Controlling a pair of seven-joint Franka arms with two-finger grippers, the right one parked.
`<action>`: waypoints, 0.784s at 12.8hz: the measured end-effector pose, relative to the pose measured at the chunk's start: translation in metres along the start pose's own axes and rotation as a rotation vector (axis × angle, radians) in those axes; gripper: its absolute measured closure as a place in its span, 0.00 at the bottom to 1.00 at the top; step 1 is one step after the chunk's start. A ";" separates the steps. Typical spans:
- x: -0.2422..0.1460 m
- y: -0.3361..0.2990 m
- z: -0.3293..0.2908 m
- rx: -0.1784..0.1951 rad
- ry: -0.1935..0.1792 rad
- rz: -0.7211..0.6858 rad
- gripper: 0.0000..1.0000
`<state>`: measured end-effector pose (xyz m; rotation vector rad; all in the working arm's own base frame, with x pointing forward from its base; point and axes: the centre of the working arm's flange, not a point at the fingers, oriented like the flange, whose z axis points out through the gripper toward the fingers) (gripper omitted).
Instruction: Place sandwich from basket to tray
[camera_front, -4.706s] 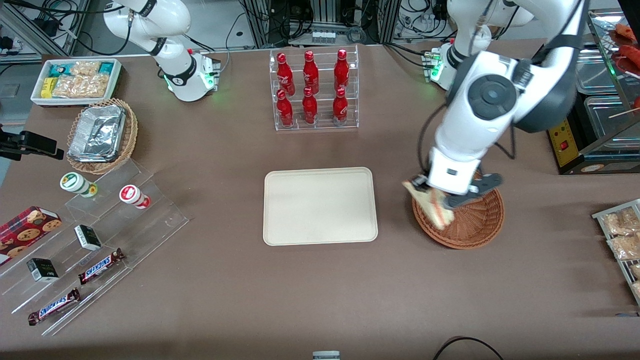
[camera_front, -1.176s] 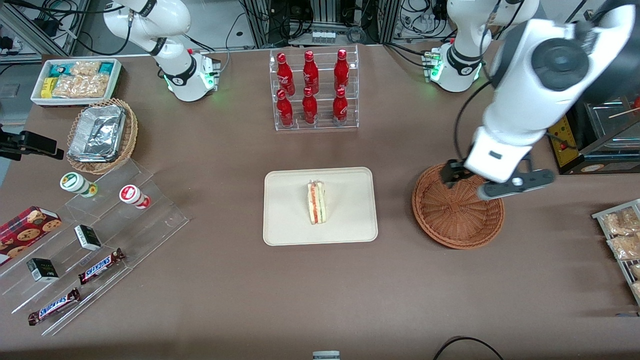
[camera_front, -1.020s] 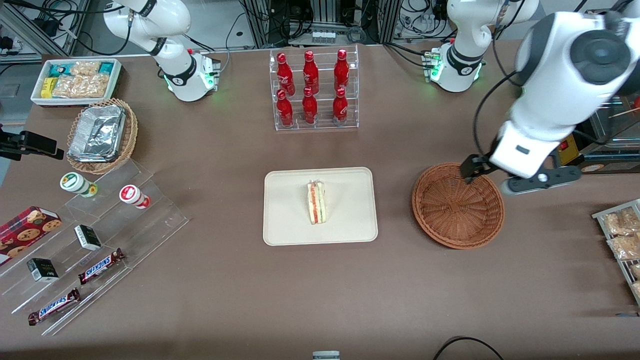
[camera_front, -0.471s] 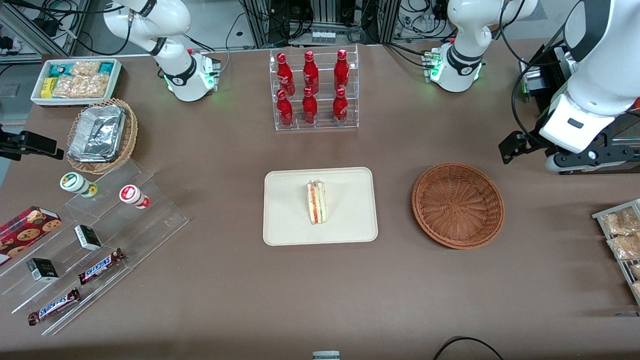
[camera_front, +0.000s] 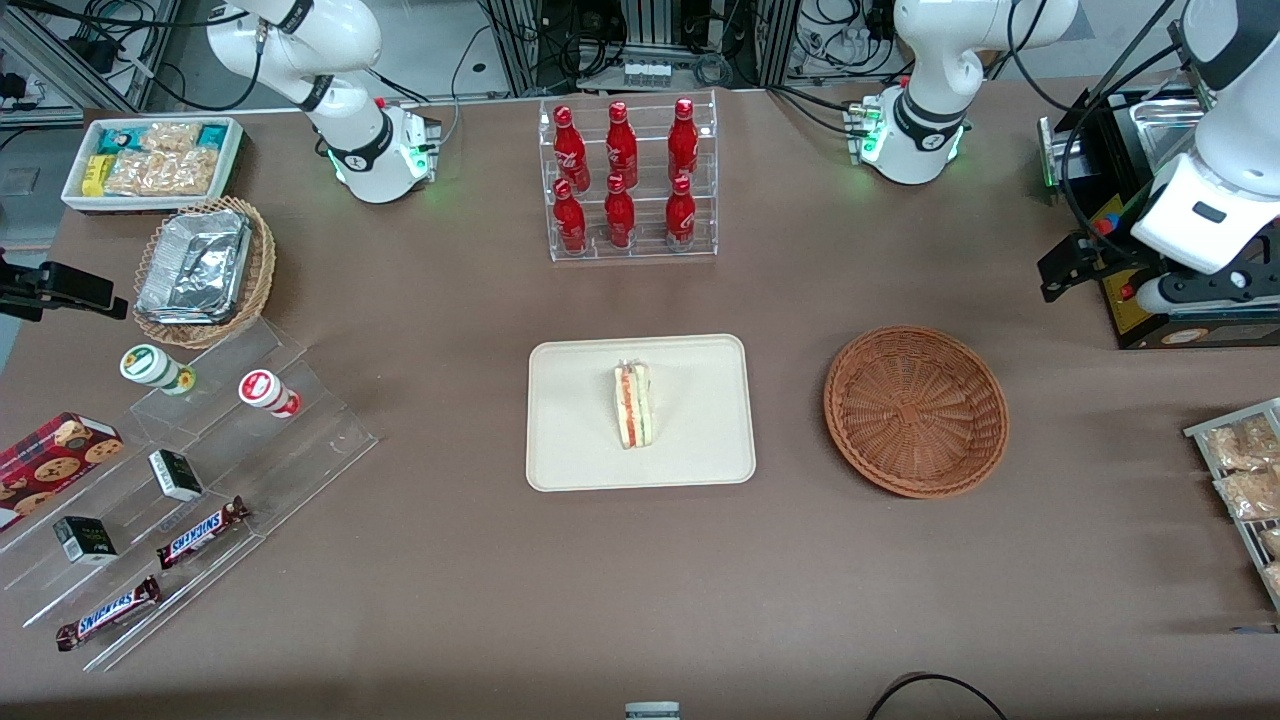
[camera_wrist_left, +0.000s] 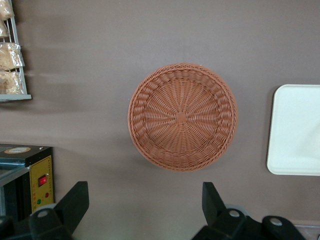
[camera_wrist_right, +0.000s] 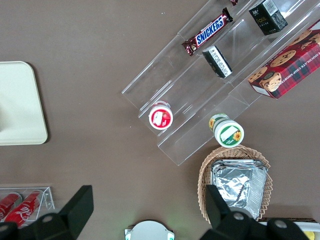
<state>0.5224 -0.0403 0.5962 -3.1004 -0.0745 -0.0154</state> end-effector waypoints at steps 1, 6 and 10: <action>-0.001 -0.001 0.000 -0.002 0.000 -0.001 0.00; 0.013 -0.011 -0.014 -0.013 0.033 0.036 0.00; 0.025 -0.017 -0.020 -0.033 0.023 0.047 0.00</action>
